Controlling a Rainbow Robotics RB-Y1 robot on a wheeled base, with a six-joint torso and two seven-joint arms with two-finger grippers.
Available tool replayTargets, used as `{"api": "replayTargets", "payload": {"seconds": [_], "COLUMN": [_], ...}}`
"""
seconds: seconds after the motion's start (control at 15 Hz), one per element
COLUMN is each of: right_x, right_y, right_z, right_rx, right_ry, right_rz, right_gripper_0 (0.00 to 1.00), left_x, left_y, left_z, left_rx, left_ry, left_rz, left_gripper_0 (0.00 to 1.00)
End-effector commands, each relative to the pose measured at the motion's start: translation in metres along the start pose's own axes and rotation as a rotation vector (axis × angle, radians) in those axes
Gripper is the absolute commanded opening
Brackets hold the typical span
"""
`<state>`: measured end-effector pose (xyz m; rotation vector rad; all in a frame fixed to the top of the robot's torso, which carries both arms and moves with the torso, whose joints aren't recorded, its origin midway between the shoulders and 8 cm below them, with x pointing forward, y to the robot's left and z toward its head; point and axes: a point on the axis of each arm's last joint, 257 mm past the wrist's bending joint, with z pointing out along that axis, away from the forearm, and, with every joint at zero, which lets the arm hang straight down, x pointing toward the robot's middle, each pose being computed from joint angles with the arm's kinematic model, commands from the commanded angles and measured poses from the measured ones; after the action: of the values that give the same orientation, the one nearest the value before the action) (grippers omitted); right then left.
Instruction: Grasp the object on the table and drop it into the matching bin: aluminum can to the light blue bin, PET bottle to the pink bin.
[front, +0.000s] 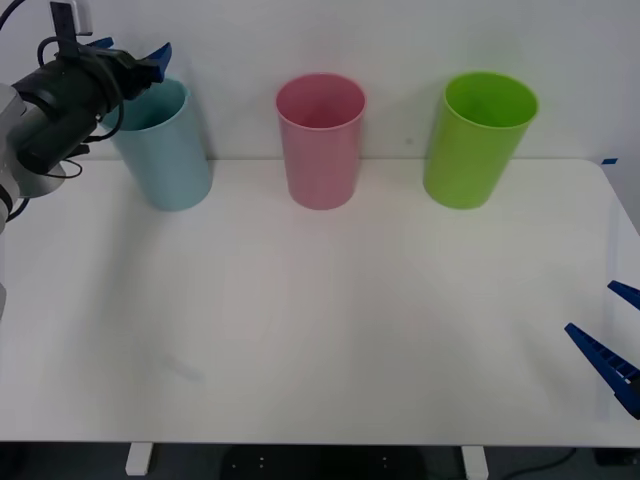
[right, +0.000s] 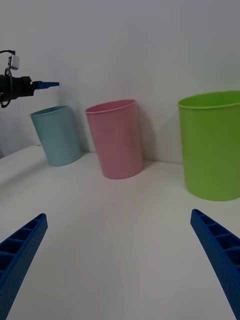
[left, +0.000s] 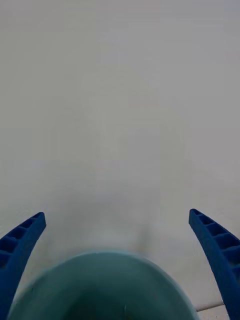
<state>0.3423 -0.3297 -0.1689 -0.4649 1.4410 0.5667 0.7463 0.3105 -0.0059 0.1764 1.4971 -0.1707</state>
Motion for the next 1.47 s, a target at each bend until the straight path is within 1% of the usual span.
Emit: {"api": "replayTargets", "payload": {"seconds": [0.07, 0.2, 0.4, 0.47, 0.53, 0.67, 0.73, 0.93, 1.0, 1.27, 1.4, 1.47], "right_x": [0.000, 0.000, 0.000, 0.000, 0.000, 0.000, 0.000, 0.000, 0.000, 0.000, 0.000, 0.000], "right_y": [0.000, 0.000, 0.000, 0.000, 0.000, 0.000, 0.000, 0.000, 0.000, 0.000, 0.000, 0.000], "right_z": [0.000, 0.000, 0.000, 0.000, 0.000, 0.000, 0.000, 0.000, 0.000, 0.000, 0.000, 0.000], "right_rx": [0.000, 0.000, 0.000, 0.000, 0.000, 0.000, 0.000, 0.000, 0.000, 0.000, 0.000, 0.000], "right_ry": [0.000, 0.000, 0.000, 0.000, 0.000, 0.000, 0.000, 0.000, 0.000, 0.000, 0.000, 0.000], "right_rz": [0.000, 0.000, 0.000, 0.000, 0.000, 0.000, 0.000, 0.000, 0.000, 0.000, 0.000, 0.000], "right_gripper_0": [1.00, 1.00, 1.00, 1.00, 1.00, 1.00, 1.00, 1.00, 1.00, 1.00, 1.00, 1.00], "left_x": [-0.001, 0.002, 0.006, 0.013, 0.014, 0.014, 0.014, 0.020, 0.022, 0.032, 0.039, 0.045], "left_y": [-0.015, -0.034, -0.060, -0.050, -0.040, -0.023, -0.017, -0.007, -0.003, 0.014, 0.019, 0.022], "left_z": [0.002, 0.003, 0.002, -0.007, -0.016, -0.037, -0.047, -0.082, -0.095, -0.148, -0.173, -0.186], "left_rx": [0.038, 0.083, 0.160, 0.166, 0.163, 0.165, 0.172, 0.203, 0.218, 0.321, 0.358, 0.372], "left_ry": [-0.008, -0.012, -0.015, -0.013, -0.023, -0.044, -0.050, -0.057, -0.053, -0.020, -0.013, -0.005], "left_rz": [-0.028, -0.067, -0.112, -0.122, -0.112, -0.111, -0.110, -0.115, -0.103, -0.056, -0.041, -0.021], "left_gripper_0": [1.00, 1.00, 1.00, 1.00, 1.00, 1.00, 1.00, 1.00, 1.00, 1.00, 1.00, 1.00]}}
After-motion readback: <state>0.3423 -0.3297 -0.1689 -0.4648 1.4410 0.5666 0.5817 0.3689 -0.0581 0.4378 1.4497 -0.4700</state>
